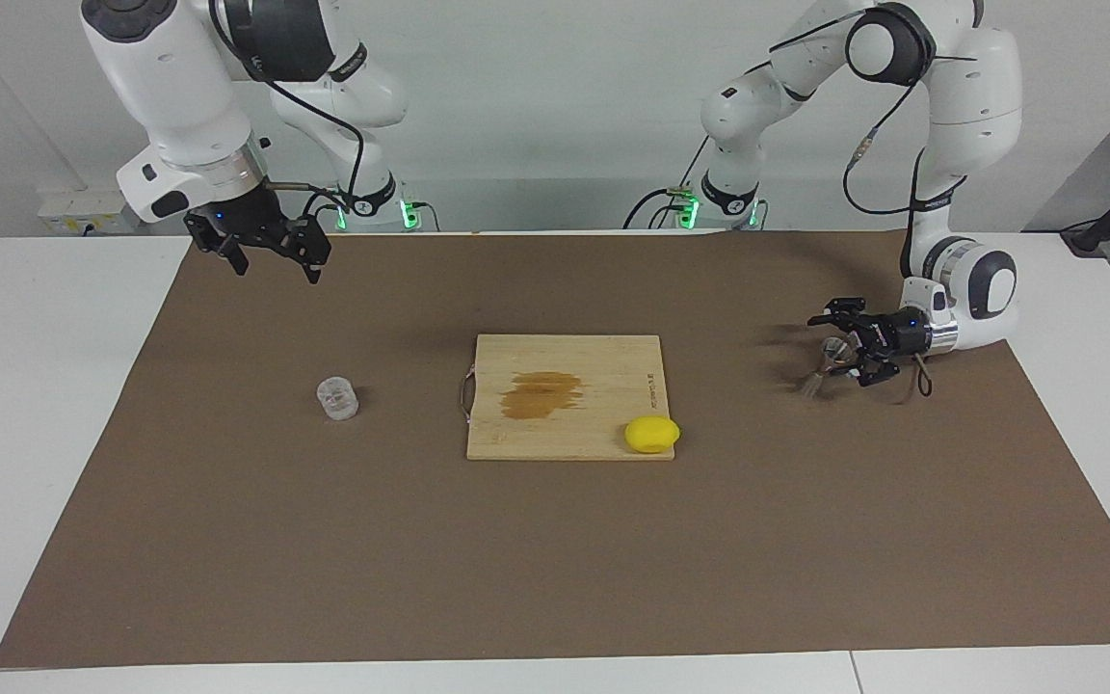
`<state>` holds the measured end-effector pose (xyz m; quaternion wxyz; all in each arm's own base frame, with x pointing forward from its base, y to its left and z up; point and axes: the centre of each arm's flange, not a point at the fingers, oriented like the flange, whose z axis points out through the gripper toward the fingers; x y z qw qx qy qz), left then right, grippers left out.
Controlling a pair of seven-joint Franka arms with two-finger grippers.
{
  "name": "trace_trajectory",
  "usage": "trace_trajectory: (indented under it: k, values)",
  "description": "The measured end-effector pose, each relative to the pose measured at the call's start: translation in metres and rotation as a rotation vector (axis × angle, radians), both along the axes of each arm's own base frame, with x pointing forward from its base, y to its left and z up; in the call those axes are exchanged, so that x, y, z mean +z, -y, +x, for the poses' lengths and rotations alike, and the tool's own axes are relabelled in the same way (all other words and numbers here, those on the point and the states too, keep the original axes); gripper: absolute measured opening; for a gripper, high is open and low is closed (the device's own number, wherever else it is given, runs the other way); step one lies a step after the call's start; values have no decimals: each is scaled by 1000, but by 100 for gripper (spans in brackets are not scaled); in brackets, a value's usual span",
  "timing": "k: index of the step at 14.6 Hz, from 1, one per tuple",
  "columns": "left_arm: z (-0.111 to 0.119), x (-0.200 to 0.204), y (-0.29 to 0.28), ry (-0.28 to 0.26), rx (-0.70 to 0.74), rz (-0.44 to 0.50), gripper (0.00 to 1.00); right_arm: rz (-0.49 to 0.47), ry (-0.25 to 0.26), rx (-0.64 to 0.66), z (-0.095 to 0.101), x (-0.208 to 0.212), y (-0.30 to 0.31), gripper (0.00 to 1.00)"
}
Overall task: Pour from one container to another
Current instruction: 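Close the left gripper on the metal cup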
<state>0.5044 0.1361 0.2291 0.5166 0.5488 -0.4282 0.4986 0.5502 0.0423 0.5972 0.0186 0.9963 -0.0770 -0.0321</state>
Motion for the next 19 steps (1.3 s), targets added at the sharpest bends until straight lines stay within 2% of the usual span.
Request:
trace_trajectory:
  k: [7,8,9,10,11,12,14,19]
  values:
    - [2,2,-5,9,7,7,97,0,0,0,0,0,0,100]
    - [3,4,-7,13,9,9,92,0,0,0,0,0,0,100]
    - [4,5,-8,16,10,12,83,0,0,0,0,0,0,100]
    - [5,5,-8,18,10,13,83,0,0,0,0,0,0,100]
    - [5,6,-9,19,11,14,75,0,0,0,0,0,0,100]
    - [5,6,-10,21,11,15,75,0,0,0,0,0,0,100]
    - [7,8,-12,26,14,19,64,0,0,0,0,0,0,100]
    - [8,8,-14,29,20,28,56,0,0,0,0,0,0,100]
